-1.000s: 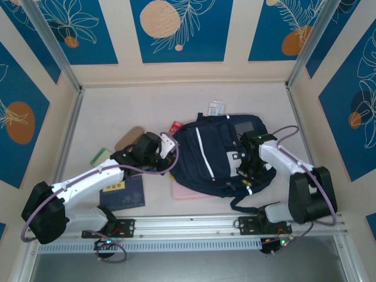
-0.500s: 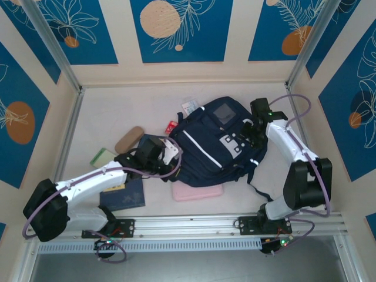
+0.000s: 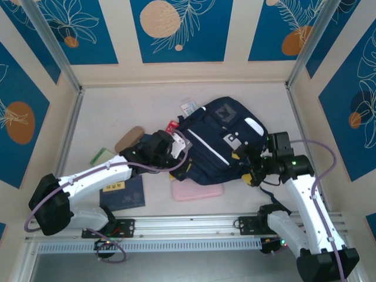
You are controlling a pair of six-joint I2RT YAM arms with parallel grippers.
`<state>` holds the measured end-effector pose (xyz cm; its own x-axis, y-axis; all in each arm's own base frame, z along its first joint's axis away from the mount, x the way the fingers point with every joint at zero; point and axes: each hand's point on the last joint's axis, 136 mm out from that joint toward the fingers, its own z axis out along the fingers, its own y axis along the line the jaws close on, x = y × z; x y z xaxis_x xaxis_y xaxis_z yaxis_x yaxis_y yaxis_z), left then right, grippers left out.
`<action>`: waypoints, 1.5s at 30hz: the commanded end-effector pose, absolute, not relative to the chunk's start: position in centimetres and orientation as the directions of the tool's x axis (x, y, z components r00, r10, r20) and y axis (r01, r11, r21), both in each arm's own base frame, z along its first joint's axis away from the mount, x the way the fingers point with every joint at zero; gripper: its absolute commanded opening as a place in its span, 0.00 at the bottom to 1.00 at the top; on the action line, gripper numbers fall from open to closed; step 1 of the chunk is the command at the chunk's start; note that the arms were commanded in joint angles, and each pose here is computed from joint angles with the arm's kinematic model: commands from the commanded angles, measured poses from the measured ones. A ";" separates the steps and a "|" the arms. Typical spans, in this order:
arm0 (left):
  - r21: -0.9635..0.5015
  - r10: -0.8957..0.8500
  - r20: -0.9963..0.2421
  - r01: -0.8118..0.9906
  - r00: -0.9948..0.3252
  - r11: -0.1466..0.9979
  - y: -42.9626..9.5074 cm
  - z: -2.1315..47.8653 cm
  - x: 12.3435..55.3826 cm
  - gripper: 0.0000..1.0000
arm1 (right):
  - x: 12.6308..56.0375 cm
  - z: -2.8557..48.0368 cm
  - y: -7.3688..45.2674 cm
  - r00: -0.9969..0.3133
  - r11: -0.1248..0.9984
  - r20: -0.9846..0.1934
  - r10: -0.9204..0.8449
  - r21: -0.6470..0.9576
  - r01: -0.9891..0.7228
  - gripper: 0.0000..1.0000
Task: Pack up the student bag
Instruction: Unzip the student bag at the center of the table.
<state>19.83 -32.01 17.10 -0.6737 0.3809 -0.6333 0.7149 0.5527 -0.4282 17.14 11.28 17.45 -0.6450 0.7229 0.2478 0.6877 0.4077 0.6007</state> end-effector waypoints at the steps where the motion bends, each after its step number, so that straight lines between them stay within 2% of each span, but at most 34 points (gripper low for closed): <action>1: -0.463 0.326 -0.700 0.751 -0.636 0.471 -34.6 22.0 19.4 0.00 | 14.6 16.8 13.0 -0.537 0.272 0.464 0.705 0.522 0.808 0.87; 6: -0.442 0.385 -0.690 0.778 -0.612 0.446 -37.0 22.5 17.4 0.00 | 14.5 15.5 14.1 -0.488 0.178 0.556 0.673 0.518 0.837 0.87; 10: -0.439 0.410 -0.672 0.778 -0.616 0.450 -38.4 22.8 15.9 0.00 | 16.3 14.9 14.1 -0.511 0.170 0.532 0.675 0.561 0.810 0.86; 12: -0.427 0.425 -0.667 0.781 -0.612 0.455 -38.7 22.9 15.2 0.00 | 16.8 14.7 13.8 -0.522 0.181 0.515 0.680 0.572 0.800 0.81; 15: -0.403 0.445 -0.669 0.794 -0.595 0.456 -38.8 22.8 14.5 0.00 | 17.5 14.7 13.4 -0.558 0.216 0.436 0.706 0.618 0.756 0.61; 17: -0.397 0.453 -0.666 0.795 -0.593 0.458 -38.7 22.5 14.3 0.00 | 17.5 14.1 13.0 -0.556 0.228 0.421 0.717 0.613 0.757 0.44; 19: -0.393 0.461 -0.656 0.792 -0.597 0.467 -38.3 22.2 14.2 0.00 | 17.4 13.5 12.5 -0.564 0.253 0.391 0.727 0.612 0.749 0.23; 22: -0.347 0.489 -0.654 0.803 -0.578 0.485 -37.3 21.8 14.4 0.00 | 17.4 13.4 11.3 -0.586 0.317 0.311 0.748 0.609 0.727 0.01; 26: -0.238 0.505 -0.612 0.751 -0.608 0.616 -34.5 20.3 15.9 0.00 | 17.5 13.6 10.7 -0.625 0.384 0.233 0.745 0.615 0.688 0.00; 30: -0.189 0.532 -0.589 0.744 -0.608 0.641 -32.8 18.6 16.0 0.00 | 17.9 13.7 10.8 -0.682 0.445 0.184 0.708 0.633 0.634 0.00; 33: -0.161 0.530 -0.568 0.716 -0.630 0.679 -31.1 17.9 16.7 0.00 | 18.2 14.1 11.6 -0.718 0.452 0.193 0.669 0.661 0.599 0.00; 39: -0.134 0.479 -0.547 0.637 -0.686 0.759 -28.2 16.1 19.6 0.00 | 19.2 16.0 12.4 -0.794 0.491 0.124 0.595 0.727 0.480 0.00; 45: -0.136 0.437 -0.526 0.580 -0.729 0.803 -27.0 14.2 21.6 0.00 | 19.1 17.1 13.5 -0.835 0.501 0.107 0.539 0.757 0.420 0.00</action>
<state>20.45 -28.74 15.23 -0.7167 0.4405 -0.5407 0.6143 0.7657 -0.1906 18.38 12.22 14.53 -0.7564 0.6264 0.1883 0.5620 0.4750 0.6771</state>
